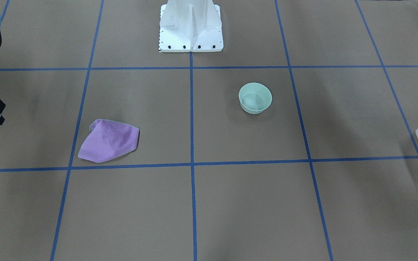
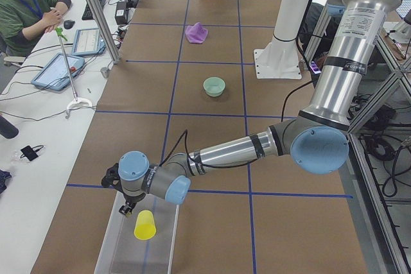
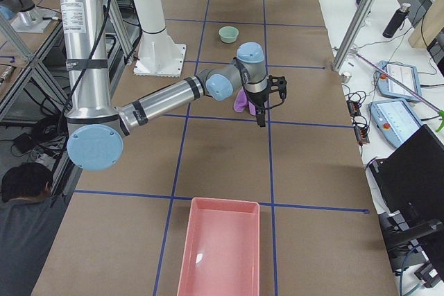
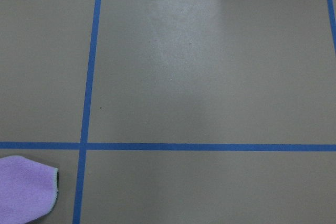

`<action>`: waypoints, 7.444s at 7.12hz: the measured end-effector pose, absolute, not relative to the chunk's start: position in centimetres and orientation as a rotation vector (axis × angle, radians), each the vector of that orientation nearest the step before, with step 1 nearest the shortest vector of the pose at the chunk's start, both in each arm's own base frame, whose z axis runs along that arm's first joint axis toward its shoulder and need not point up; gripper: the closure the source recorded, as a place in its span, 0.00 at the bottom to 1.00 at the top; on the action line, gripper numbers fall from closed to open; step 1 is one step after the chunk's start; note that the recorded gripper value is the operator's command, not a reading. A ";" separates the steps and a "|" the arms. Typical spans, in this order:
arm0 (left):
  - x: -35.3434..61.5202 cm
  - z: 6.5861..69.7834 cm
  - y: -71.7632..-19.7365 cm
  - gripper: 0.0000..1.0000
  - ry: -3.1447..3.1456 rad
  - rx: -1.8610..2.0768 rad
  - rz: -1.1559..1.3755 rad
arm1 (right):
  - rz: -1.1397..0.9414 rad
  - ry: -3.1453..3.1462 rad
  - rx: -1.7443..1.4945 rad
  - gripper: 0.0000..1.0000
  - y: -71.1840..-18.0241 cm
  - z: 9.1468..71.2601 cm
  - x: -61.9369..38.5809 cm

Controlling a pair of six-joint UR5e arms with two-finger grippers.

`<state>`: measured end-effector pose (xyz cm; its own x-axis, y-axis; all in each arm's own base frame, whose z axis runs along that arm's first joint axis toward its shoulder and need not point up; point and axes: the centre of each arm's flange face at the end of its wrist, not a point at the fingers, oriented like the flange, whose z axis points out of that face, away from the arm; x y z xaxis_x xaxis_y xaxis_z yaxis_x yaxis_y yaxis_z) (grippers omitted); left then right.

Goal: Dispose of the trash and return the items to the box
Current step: 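Move the left gripper back to the pale green bowl's rim, then grasp the pale green bowl rim with the left gripper, then carry the green bowl off-table and place it in the clear bin, then reach the right gripper down to the purple cloth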

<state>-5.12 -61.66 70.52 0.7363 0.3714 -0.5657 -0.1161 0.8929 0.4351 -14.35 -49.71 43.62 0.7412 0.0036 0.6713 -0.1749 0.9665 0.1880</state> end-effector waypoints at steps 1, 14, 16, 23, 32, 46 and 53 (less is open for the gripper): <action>-5.6 68.2 -62.0 0.02 0.710 0.385 0.266 | 0.098 -0.732 0.247 0.00 -49.8 43.6 -14.4; 35.0 37.9 -45.2 0.02 1.015 0.250 -0.025 | 0.093 -0.730 0.240 0.00 -49.7 43.8 -14.9; 40.2 37.6 -41.3 0.37 1.007 0.242 0.016 | 0.092 -0.730 0.239 0.00 -49.7 43.8 -14.9; 43.6 37.6 -37.8 1.00 1.001 0.254 0.066 | 0.092 -0.729 0.237 0.00 -49.8 43.9 -14.9; 2.7 55.3 -59.7 1.00 0.812 0.372 0.164 | 0.089 -0.731 0.238 0.00 -49.8 43.9 -15.1; -3.1 74.2 -62.3 0.02 0.472 0.371 0.152 | 0.081 -0.707 0.264 0.00 -50.8 43.3 -16.4; -4.4 51.5 -60.7 0.02 0.746 0.333 0.048 | 0.315 -0.808 0.224 0.00 -49.9 34.8 -26.8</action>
<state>-4.43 -60.74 51.54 0.7357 0.1604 -0.6580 0.0745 0.9465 0.3140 -26.79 -49.93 34.78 0.6483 0.1899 0.7373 -0.3595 0.9300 0.0765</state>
